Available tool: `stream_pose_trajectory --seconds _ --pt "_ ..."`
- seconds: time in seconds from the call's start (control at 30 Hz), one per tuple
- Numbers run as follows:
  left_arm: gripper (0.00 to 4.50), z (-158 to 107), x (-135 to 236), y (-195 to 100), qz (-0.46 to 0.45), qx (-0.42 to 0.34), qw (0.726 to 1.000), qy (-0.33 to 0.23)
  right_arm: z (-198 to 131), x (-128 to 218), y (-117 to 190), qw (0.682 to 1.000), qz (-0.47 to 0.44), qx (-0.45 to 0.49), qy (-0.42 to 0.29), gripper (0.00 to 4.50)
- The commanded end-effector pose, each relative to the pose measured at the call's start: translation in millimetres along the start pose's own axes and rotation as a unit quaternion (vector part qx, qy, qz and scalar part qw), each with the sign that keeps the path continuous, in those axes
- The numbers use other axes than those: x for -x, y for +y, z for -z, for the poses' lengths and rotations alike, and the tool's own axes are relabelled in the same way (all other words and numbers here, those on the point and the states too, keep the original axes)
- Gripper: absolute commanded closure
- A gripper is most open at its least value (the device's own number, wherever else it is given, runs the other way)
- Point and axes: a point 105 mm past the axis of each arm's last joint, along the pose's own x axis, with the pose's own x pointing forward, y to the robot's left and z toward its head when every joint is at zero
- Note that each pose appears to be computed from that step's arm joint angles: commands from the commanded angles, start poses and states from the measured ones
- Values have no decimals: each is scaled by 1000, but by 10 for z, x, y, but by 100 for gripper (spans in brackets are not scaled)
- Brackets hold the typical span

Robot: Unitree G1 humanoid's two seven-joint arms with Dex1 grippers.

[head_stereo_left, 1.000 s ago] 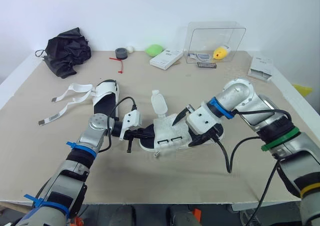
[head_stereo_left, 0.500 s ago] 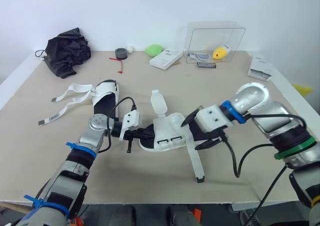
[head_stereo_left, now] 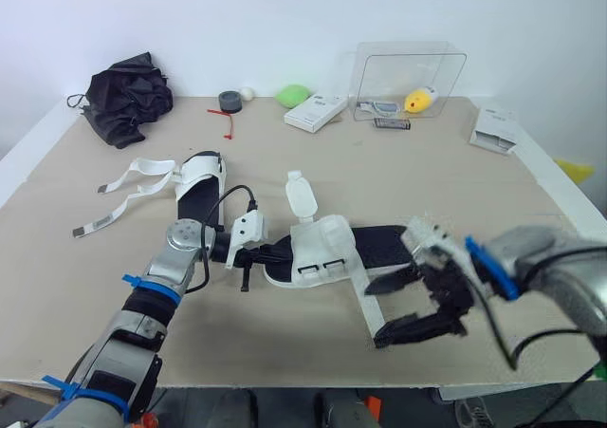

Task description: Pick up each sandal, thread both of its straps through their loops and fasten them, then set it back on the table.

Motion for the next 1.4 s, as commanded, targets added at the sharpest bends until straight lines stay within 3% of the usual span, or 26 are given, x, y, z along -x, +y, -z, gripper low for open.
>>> stream_pose_trajectory --seconds 0.03,0.17,0.33,0.87,0.9,0.93,0.97,1.03,1.1,1.13,1.23,1.4 --pt "450 452 10 -277 35 70 994 76 87 77 -80 998 60 -19 -4 7" --pt "450 450 35 -304 39 69 994 80 305 234 -191 994 95 -44 18 7" --pt "450 434 10 -310 41 69 994 80 351 324 -220 994 88 -65 12 7" --pt "450 479 7 -349 36 77 993 82 286 -111 -232 995 17 -93 -7 7" --pt "450 480 4 -348 36 77 993 82 279 -123 -221 996 12 -93 -7 60" --pt "450 480 4 -345 36 77 993 82 275 -138 -200 996 7 -90 -6 75" --pt "450 479 6 -341 35 76 993 82 272 -153 -185 996 3 -89 -6 120" --pt "450 475 6 -331 33 75 993 83 264 -181 -184 996 2 -86 -7 239" --pt "450 472 5 -327 33 75 993 82 239 -202 -207 996 5 -88 -13 287" --pt "450 468 4 -323 33 75 993 82 220 -202 -221 996 7 -89 -18 337" --pt "450 461 4 -316 32 74 993 81 182 -179 -225 995 7 -95 -29 428" --pt "450 454 3 -305 32 73 994 81 95 -83 -210 993 5 -104 -49 441"
